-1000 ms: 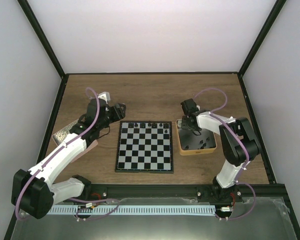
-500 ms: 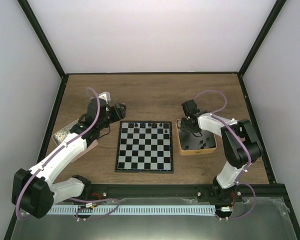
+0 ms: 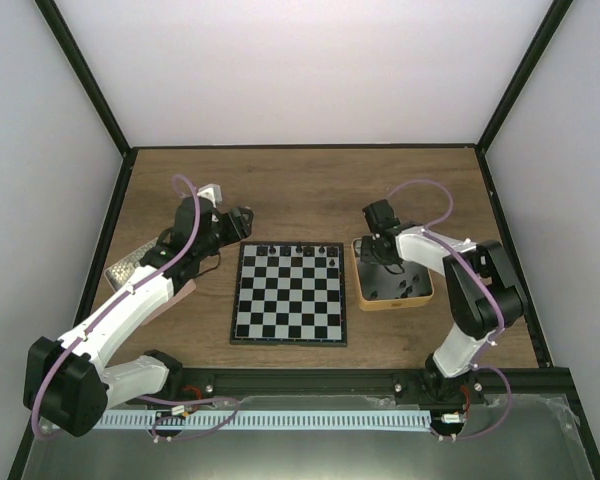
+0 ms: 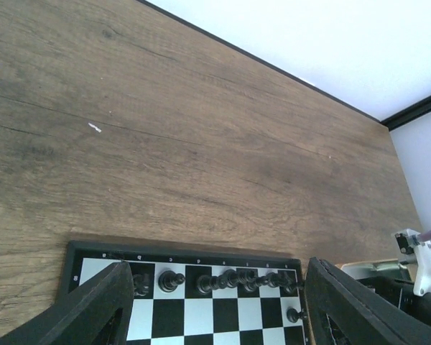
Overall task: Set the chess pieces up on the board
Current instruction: Pick up the chess piece from the storage box, then place the chess piece on the chessboard.
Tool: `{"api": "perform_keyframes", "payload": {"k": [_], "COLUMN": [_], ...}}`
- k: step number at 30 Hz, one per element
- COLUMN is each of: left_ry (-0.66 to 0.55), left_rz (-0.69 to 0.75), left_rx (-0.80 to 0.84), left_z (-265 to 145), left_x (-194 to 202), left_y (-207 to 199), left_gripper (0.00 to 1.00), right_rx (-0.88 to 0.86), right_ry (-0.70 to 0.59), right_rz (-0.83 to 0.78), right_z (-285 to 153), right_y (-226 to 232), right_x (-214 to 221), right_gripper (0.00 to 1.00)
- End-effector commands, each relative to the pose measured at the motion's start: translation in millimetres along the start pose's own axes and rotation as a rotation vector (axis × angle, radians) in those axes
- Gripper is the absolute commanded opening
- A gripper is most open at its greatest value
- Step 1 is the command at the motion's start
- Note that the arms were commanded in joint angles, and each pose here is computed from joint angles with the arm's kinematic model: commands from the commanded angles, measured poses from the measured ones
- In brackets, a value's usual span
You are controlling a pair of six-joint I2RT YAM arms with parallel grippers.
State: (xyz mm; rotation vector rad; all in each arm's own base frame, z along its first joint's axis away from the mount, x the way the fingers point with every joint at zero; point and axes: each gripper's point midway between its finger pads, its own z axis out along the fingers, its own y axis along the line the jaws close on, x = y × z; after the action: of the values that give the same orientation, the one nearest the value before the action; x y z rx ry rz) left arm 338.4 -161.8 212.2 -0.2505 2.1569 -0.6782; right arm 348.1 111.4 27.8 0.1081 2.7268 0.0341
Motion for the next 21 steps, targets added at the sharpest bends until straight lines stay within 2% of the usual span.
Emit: {"api": "perform_keyframes", "payload": {"k": [1,3,11,16,21], "left_ry": [-0.012,0.009,0.132,0.223,0.311], "left_rz": [0.014,0.035,0.109,0.091,0.030], "left_rx": [0.072,0.135,0.556,0.702,0.773], "left_z": [-1.9,-1.8,-12.9,-18.2,-19.8], "left_x": [-8.5,-4.8,18.5,30.9,43.0], "left_y": [-16.3,-27.6,-95.8,-119.6,-132.2], "left_gripper": [0.68,0.68,0.76,0.76,0.76], "right_rx": [-0.022,-0.070,-0.316,-0.641,-0.938], "right_ry": [-0.116,-0.165,-0.247,-0.365,-0.392], "right_rz": [0.027,0.014,-0.120,-0.276,-0.408], "right_z": [-24.9,-38.0,-102.4,-168.5,-217.2], "right_y": [1.3,8.2,63.1,116.2,157.1], "right_x": [-20.3,-28.6,-42.6,-37.9,-17.4], "right_gripper": [0.13,0.13,0.13,0.13,0.13]}}
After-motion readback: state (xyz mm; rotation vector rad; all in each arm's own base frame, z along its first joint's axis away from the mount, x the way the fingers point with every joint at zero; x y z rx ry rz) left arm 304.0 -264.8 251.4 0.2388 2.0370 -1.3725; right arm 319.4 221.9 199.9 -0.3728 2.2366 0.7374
